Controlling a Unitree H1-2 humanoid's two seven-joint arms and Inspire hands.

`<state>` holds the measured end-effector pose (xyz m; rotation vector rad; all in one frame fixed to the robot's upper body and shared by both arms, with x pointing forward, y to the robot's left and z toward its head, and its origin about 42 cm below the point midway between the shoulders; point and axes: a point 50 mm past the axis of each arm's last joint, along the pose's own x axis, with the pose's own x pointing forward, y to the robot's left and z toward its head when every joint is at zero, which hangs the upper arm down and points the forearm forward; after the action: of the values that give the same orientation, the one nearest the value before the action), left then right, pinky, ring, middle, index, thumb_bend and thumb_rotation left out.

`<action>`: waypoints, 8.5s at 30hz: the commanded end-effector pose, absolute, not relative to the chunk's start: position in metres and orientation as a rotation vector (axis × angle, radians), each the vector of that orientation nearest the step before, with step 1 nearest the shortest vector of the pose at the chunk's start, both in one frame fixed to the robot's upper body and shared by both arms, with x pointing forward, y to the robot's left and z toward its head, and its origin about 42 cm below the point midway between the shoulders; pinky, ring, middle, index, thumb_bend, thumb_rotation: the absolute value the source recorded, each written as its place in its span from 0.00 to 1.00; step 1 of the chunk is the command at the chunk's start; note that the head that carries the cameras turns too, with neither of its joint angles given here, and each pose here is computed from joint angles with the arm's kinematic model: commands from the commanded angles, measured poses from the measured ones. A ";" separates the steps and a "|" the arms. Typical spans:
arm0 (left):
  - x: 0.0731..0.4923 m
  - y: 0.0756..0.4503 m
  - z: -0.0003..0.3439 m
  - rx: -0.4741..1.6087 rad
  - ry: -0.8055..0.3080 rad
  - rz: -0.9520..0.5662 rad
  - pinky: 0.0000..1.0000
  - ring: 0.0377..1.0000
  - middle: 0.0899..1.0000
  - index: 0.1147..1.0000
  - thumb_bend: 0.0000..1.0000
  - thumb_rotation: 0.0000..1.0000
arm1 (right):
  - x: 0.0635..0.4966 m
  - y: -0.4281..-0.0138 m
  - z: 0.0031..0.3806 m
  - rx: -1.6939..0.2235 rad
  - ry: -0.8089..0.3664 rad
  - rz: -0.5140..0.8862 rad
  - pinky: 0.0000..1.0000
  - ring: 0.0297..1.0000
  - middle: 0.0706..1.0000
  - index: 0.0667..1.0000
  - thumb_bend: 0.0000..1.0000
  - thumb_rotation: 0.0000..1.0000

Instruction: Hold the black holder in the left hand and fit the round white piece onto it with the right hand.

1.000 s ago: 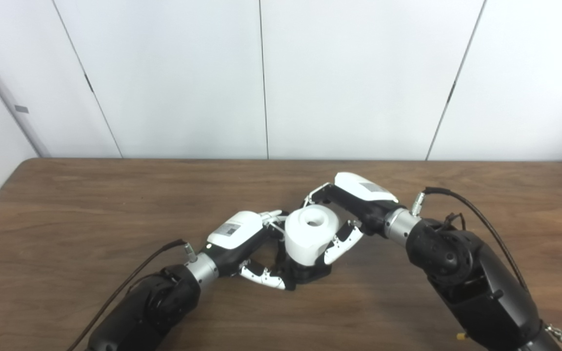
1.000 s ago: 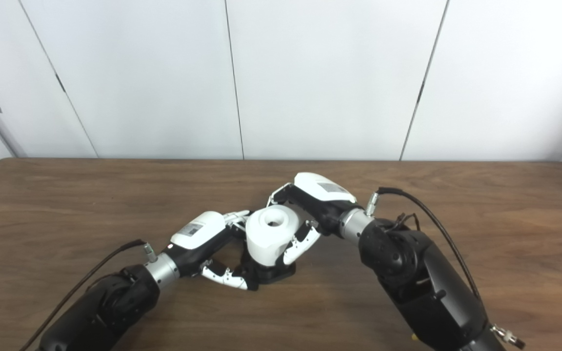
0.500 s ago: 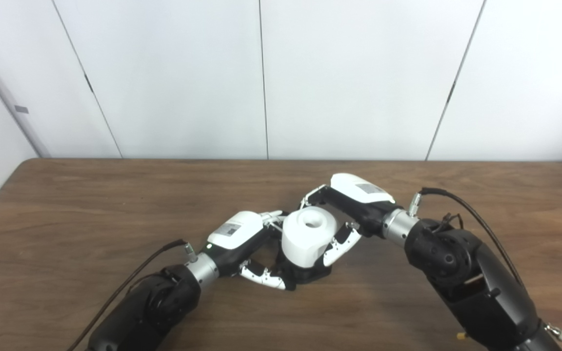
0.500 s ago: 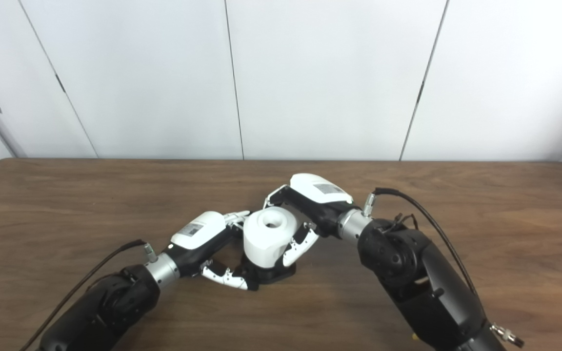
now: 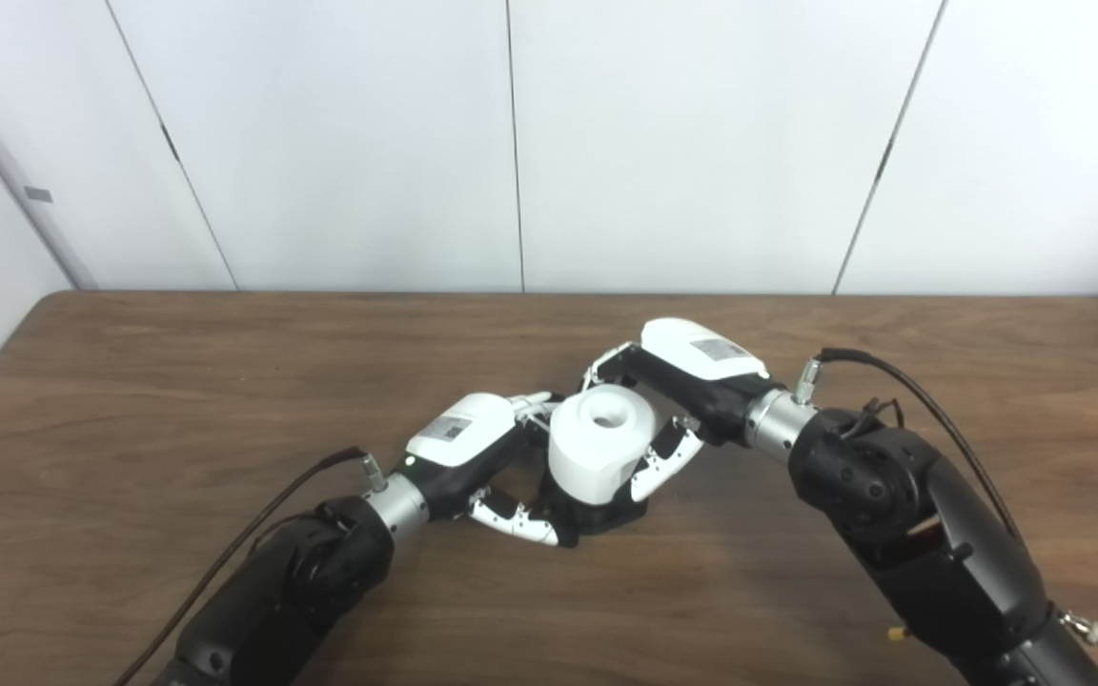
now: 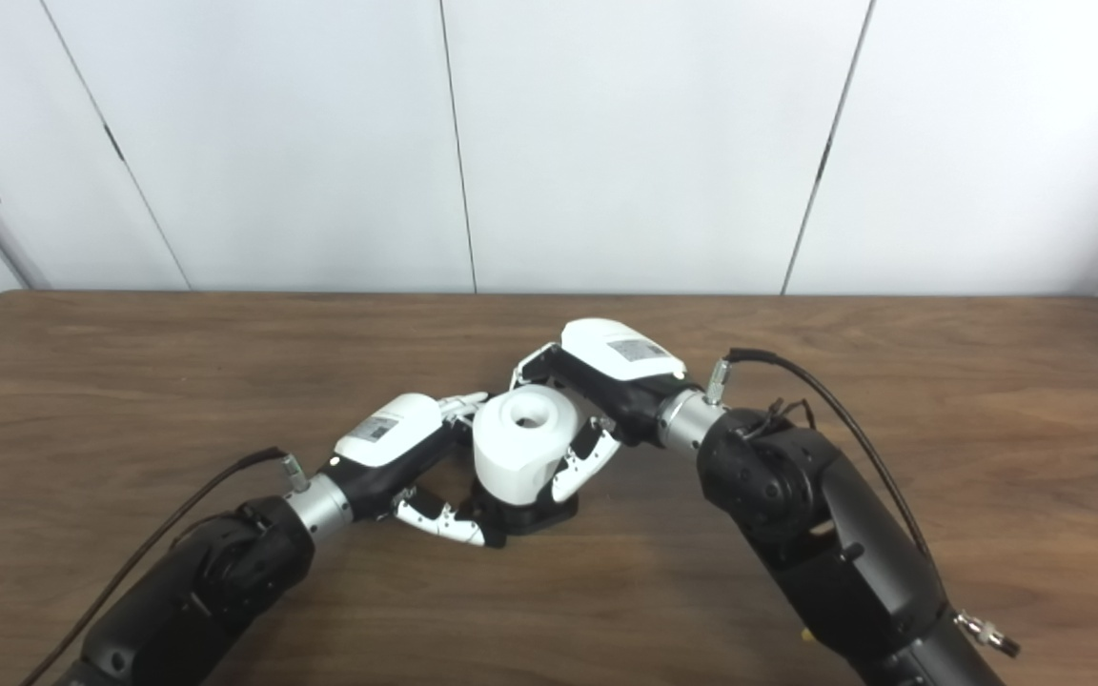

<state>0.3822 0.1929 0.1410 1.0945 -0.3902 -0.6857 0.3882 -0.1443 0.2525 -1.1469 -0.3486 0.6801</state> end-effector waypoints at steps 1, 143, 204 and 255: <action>0.371 0.181 0.124 1.131 -0.342 -0.780 0.91 0.94 0.88 0.42 0.52 0.06 | 0.389 -0.138 0.254 -1.186 -0.367 0.705 0.72 0.77 0.70 0.44 0.53 0.15; 0.366 0.188 0.127 1.137 -0.310 -0.775 0.89 0.93 0.88 0.42 0.52 0.06 | 0.395 -0.148 0.291 -1.232 -0.495 0.607 0.75 0.73 0.67 0.44 0.53 0.14; 0.366 0.188 0.131 1.156 -0.313 -0.764 0.88 0.93 0.88 0.42 0.52 0.06 | 0.387 -0.147 0.242 -1.323 -0.426 0.689 0.76 0.77 0.68 0.44 0.53 0.15; 0.369 0.191 0.133 1.148 -0.316 -0.755 0.90 0.92 0.88 0.42 0.52 0.06 | 0.376 -0.159 0.237 -1.398 -0.453 0.805 0.76 0.73 0.68 0.44 0.53 0.15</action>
<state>0.3745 0.1901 0.1460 1.1068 -0.3777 -0.6921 0.3778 -0.1477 0.2546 -1.3200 -0.5380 0.7267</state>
